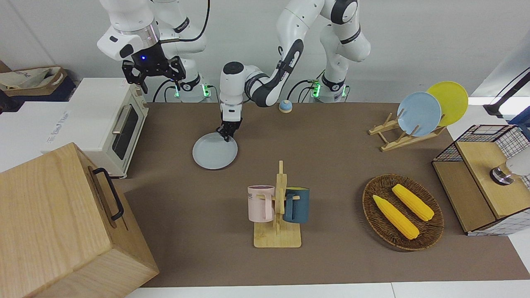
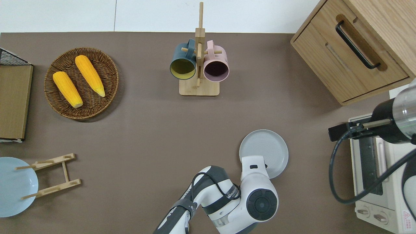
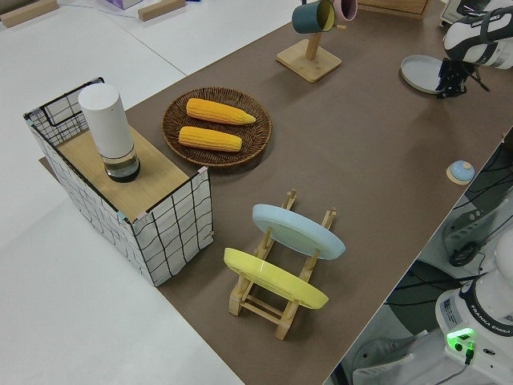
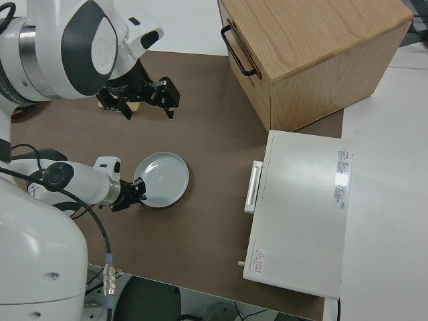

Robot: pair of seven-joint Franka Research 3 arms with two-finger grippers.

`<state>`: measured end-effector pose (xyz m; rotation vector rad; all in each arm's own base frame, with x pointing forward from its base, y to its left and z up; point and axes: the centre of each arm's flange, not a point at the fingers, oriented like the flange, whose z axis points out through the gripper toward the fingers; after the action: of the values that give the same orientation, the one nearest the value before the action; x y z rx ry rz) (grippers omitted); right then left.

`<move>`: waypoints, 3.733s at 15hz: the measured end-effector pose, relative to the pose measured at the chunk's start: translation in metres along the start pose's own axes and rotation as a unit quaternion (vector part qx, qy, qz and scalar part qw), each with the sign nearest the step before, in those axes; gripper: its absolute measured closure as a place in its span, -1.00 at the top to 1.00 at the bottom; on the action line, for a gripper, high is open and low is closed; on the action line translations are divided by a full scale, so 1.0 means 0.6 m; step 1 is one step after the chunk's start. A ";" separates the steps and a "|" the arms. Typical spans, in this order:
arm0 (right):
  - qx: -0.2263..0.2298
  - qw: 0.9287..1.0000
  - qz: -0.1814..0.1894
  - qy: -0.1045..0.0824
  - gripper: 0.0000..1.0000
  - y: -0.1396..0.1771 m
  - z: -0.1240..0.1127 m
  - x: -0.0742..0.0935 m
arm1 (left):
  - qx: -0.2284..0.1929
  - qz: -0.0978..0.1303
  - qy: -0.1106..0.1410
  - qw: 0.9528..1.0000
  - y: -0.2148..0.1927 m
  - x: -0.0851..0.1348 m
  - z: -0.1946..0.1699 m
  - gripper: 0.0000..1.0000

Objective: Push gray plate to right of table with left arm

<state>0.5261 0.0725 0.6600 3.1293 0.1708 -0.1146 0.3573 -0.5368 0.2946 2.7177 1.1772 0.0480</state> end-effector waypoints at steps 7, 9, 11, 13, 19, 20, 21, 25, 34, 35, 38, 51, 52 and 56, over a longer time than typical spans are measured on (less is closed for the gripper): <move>0.000 1.000 0.000 0.000 0.97 0.000 0.000 0.000 | 0.021 -0.012 0.016 1.000 0.042 0.018 -0.047 0.80; 0.000 1.000 0.000 0.000 0.97 0.000 0.000 0.000 | 0.028 -0.018 0.024 0.999 0.060 0.036 -0.071 0.96; 0.000 1.000 0.000 0.000 0.97 0.000 0.000 0.000 | 0.043 0.001 0.033 0.999 0.072 0.056 -0.090 0.97; 0.000 1.000 0.000 0.000 0.97 0.000 0.000 0.000 | 0.055 0.045 0.038 0.997 0.081 0.079 -0.104 0.96; 0.000 1.000 0.000 0.000 0.97 0.000 0.000 0.000 | 0.095 0.170 0.036 0.980 0.083 0.176 -0.164 0.98; 0.000 1.000 0.000 0.000 0.97 0.000 0.000 0.000 | 0.102 0.196 0.033 0.975 0.079 0.201 -0.185 0.98; 0.000 1.000 0.000 0.000 0.97 0.000 0.000 0.000 | 0.107 0.219 0.031 0.969 0.076 0.224 -0.204 0.98; 0.000 1.000 0.000 0.000 0.97 0.000 0.000 0.000 | 0.130 0.297 0.019 0.946 0.048 0.320 -0.297 0.98; 0.000 1.000 0.000 0.000 0.97 0.000 0.000 0.000 | 0.159 0.339 -0.013 0.927 -0.034 0.482 -0.431 0.99; 0.000 1.000 0.000 0.000 0.97 0.000 0.000 0.000 | 0.148 0.345 -0.020 0.927 -0.048 0.509 -0.454 0.99; 0.000 1.000 0.000 0.000 0.97 0.000 0.000 0.000 | 0.114 0.363 -0.031 0.924 -0.104 0.600 -0.532 0.99; 0.000 1.000 0.000 0.000 0.97 0.000 0.000 0.000 | 0.081 0.378 -0.024 0.922 -0.336 0.737 -0.750 0.98; 0.000 1.000 0.000 0.000 0.97 0.000 0.000 0.000 | 0.081 0.378 -0.025 0.922 -0.340 0.734 -0.751 0.98; 0.000 1.000 0.000 0.000 0.97 0.000 0.000 0.000 | 0.091 0.381 -0.043 0.919 -0.339 0.728 -0.717 0.98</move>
<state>0.5261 0.0725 0.6600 3.1293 0.1708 -0.1146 0.4671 -0.0180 0.6638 3.1200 0.0429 -0.0807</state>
